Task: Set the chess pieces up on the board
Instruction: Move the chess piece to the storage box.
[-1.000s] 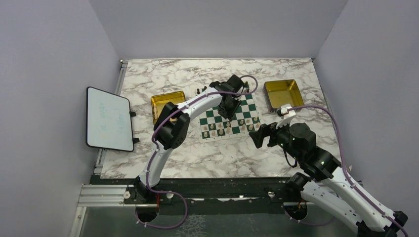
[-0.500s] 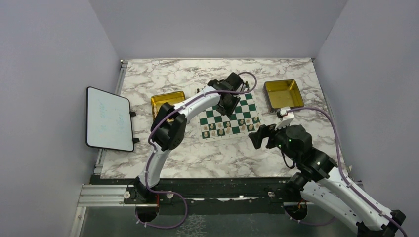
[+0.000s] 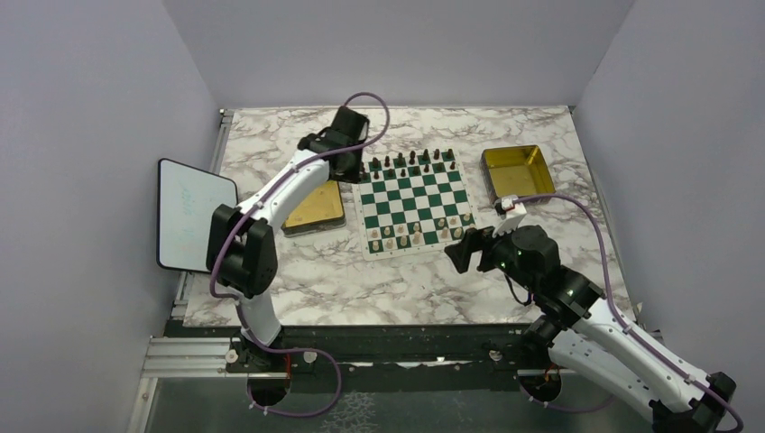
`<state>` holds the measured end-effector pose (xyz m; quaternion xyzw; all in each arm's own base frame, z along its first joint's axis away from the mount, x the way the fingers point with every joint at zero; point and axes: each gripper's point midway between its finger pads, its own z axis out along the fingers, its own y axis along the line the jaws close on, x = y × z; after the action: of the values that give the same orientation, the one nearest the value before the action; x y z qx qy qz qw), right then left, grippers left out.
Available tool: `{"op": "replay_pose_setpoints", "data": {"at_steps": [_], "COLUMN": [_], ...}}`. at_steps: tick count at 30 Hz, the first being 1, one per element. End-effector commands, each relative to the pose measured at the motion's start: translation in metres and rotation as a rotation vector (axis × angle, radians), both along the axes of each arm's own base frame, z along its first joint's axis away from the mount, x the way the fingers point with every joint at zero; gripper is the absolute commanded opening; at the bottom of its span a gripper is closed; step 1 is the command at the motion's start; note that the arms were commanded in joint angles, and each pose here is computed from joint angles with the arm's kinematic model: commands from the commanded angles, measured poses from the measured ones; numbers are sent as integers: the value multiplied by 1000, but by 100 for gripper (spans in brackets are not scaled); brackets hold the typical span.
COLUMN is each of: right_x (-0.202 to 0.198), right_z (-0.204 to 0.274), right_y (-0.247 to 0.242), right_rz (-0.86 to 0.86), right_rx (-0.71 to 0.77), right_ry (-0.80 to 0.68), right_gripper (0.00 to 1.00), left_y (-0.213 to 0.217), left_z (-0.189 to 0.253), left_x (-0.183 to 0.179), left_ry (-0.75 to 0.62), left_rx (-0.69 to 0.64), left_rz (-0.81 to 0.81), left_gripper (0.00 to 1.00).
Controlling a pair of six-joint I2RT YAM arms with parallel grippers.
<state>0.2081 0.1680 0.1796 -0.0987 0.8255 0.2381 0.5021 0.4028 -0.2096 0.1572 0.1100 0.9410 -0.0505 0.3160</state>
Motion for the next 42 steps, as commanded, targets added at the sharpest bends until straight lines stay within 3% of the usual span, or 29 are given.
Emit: {"op": "replay_pose_setpoints", "data": {"at_steps": [1,16,31,42], "right_x": [-1,2,2,4], "right_z": [5,17,24,26], "right_y": [11,17,14,5], "right_rz": [57,82,77,51], "right_rx": [28,39,35,-4], "right_ry": [-26,-58,-79,-103], "right_gripper": [100,100,100,100], "left_y": [74,188,204,211], "left_z": [-14,-50,-89,-92], "left_x": [-2,-4,4,10], "left_ry": [-7,-2,92,97], "left_rx": [59,268,303,346], "left_rz": [184,437,452,457], "left_gripper": [27,25,31,34]}}
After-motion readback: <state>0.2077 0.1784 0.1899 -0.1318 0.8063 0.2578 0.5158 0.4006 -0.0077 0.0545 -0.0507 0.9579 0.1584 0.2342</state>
